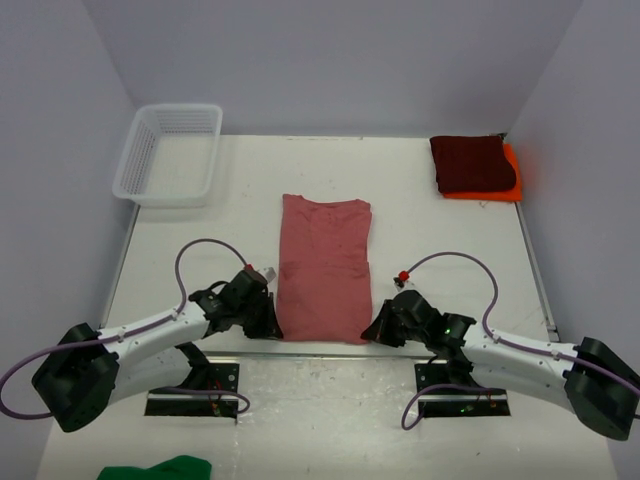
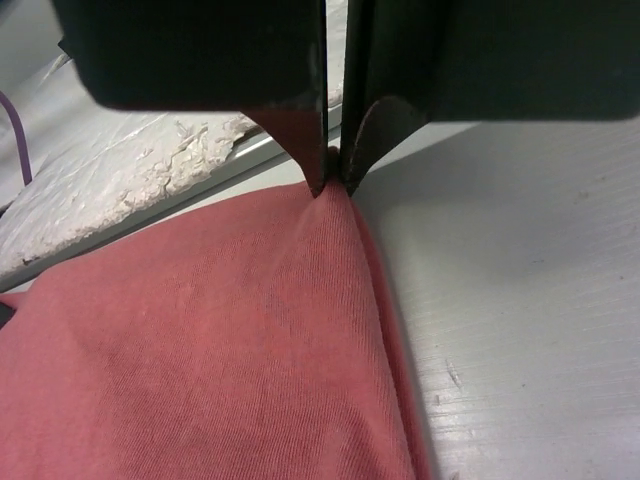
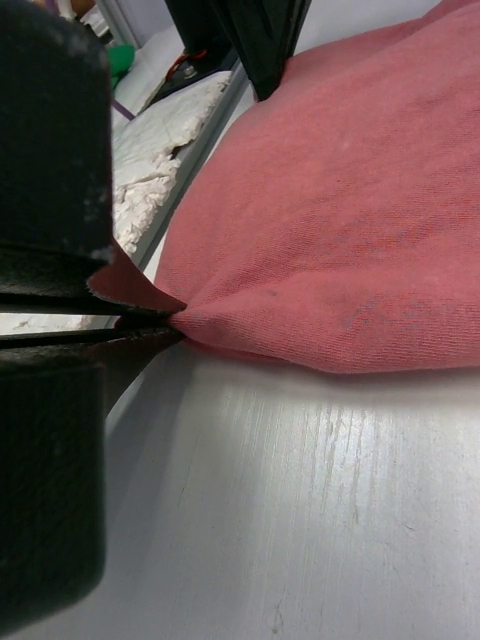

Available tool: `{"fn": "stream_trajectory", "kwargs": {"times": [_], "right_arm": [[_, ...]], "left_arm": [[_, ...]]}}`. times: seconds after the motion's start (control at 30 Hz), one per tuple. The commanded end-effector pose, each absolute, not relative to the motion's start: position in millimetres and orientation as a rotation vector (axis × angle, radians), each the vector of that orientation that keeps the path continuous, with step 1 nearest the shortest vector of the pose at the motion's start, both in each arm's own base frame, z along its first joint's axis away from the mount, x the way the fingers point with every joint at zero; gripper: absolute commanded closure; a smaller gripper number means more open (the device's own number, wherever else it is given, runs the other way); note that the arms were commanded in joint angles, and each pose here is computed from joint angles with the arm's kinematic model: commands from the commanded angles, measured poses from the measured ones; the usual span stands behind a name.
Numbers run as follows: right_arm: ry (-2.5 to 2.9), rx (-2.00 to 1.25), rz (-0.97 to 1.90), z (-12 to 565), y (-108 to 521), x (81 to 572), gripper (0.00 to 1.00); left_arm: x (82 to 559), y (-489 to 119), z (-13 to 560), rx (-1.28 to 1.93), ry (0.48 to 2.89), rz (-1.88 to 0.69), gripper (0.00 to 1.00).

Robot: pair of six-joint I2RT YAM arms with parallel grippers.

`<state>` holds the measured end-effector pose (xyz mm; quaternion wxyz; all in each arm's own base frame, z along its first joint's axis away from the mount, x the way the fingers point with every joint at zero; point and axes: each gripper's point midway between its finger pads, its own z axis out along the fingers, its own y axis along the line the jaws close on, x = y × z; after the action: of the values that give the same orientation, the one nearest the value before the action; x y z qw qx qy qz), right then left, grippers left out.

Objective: Fold and stack the t-shirts
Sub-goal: Grab one side of the 2/3 rectangular tshirt with both arms, then fold the long partially folded tshirt into a neat square

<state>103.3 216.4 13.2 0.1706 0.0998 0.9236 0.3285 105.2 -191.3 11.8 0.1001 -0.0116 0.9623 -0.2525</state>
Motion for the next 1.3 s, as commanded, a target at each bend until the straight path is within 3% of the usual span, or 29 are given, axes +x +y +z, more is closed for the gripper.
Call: {"fn": "stream_trajectory", "kwargs": {"times": [0.0,0.93,1.27], "right_arm": [[2.671,0.262,0.887,4,210,96,1.00],[2.596,0.007,0.714,87,221,81,1.00],[2.445,0.036,0.529,152,215,132,1.00]], "left_arm": [[102,-190,11,-0.019,2.845,-0.751,1.00],[77,-190,85,0.107,2.676,-1.010,1.00],[149,-205,148,0.095,2.503,-0.806,1.00]]}}
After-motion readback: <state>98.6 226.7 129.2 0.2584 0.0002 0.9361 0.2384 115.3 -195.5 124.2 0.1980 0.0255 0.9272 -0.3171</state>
